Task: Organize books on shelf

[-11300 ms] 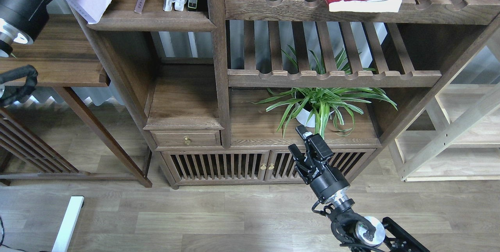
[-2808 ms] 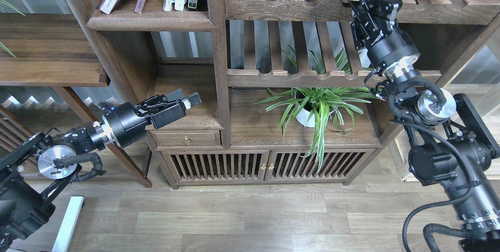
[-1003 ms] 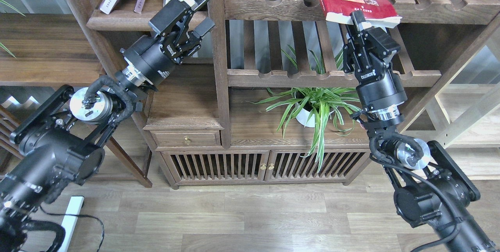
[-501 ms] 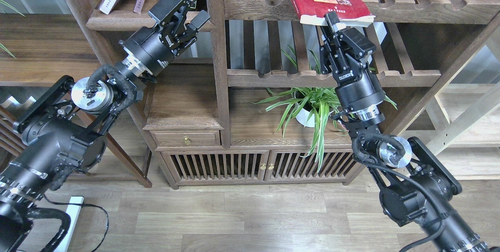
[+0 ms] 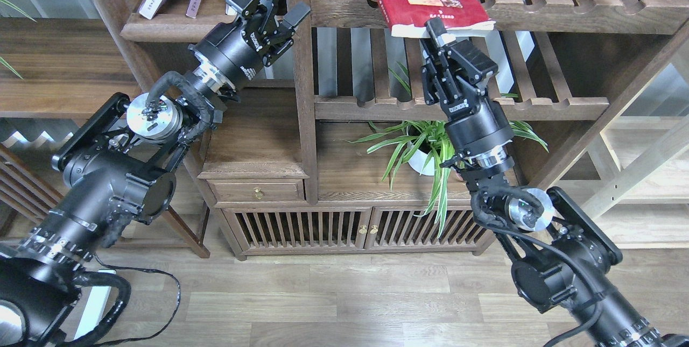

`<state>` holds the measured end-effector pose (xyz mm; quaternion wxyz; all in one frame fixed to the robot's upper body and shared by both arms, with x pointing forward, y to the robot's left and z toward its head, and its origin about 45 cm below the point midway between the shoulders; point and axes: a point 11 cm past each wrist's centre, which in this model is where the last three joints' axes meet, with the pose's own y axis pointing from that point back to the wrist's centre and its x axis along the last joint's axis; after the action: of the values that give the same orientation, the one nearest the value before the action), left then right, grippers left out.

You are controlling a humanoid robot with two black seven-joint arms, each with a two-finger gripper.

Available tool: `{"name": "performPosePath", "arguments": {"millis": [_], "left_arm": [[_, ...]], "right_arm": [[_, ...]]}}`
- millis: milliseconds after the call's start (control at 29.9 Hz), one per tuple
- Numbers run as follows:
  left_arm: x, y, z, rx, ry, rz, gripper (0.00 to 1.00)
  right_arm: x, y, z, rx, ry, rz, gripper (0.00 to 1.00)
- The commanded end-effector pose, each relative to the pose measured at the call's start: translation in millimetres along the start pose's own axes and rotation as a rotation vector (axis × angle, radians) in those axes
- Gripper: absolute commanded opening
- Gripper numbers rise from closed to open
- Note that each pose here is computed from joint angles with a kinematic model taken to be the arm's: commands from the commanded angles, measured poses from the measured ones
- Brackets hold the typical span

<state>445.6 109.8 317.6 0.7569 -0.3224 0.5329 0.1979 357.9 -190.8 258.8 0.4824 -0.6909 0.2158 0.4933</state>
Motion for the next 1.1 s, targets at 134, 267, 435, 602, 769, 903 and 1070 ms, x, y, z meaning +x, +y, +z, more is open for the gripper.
{"name": "performPosePath", "arguments": {"millis": [134,267,435,602,769,903,1070], "left_arm": [[0.0,-8.9,-3.2,0.01,0.003,0.01,0.98],[2.2,-12.6,-5.3,0.024,0.009,0.052,0.98],[2.8,-17.4,-4.5,0.034,0.012,0.109,0.98],[-3.0,-24.4,-0.7,0.037,-0.001,0.12,0.98],[0.1,-29.5,-4.6,0.067,-0.026,0.145,0.98],[-1.3,-30.5,-7.0,0.078,-0.033,0.136,0.98],[-4.9,-32.4,-22.5,0.156,-0.047,0.113,0.98]], "right_arm": [[5.7,0.3,15.1,-0.035,-0.01,0.013,0.0],[6.0,0.0,17.1,-0.045,0.004,0.013,0.0],[5.7,-0.7,17.6,-0.046,0.005,0.011,0.0],[5.3,-1.1,17.4,-0.049,0.011,0.011,0.0],[5.4,-1.2,17.8,-0.049,0.01,0.01,0.0],[5.3,-2.0,19.1,-0.047,0.005,0.007,0.0],[5.1,-2.7,20.1,-0.049,0.004,0.006,0.0]]}}
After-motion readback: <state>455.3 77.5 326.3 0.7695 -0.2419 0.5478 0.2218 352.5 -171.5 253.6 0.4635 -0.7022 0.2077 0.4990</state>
